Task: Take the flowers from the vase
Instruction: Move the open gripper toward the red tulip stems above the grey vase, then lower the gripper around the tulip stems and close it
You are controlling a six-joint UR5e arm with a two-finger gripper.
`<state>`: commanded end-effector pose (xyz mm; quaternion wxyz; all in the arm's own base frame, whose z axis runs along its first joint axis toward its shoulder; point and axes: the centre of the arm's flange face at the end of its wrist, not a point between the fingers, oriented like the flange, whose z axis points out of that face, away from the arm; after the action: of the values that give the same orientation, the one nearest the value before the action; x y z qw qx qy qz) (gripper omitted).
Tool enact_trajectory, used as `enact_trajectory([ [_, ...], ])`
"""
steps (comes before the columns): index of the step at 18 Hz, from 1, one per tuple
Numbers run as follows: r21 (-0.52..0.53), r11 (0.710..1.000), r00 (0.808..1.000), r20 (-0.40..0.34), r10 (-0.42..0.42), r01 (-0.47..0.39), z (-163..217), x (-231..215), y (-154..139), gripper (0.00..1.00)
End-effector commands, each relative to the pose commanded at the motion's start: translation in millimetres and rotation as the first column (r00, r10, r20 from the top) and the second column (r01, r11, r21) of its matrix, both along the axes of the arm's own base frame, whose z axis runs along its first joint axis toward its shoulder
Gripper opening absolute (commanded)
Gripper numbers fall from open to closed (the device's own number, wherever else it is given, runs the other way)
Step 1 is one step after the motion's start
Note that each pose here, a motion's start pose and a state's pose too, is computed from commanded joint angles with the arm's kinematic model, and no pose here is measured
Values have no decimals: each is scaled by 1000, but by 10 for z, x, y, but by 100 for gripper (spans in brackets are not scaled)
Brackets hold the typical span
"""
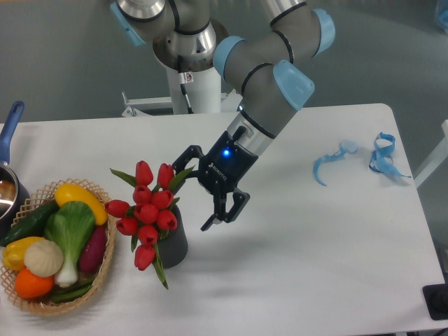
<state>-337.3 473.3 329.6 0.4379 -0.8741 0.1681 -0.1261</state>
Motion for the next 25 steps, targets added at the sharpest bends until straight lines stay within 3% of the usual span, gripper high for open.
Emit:
enact_trajectory([
  [8,18,997,997,29,-73,73,-34,361,244,100],
  [14,20,996,996,29,-89,88,-81,380,326,100],
  [15,27,996,996,18,-88,88,-73,373,331,95],
  [19,32,996,996,10,-88,88,-82,367,336,55],
  [22,33,996,997,11,-81,80,-65,336,319,42],
  [25,47,996,997,23,-72,71,-13,318,302,36],
])
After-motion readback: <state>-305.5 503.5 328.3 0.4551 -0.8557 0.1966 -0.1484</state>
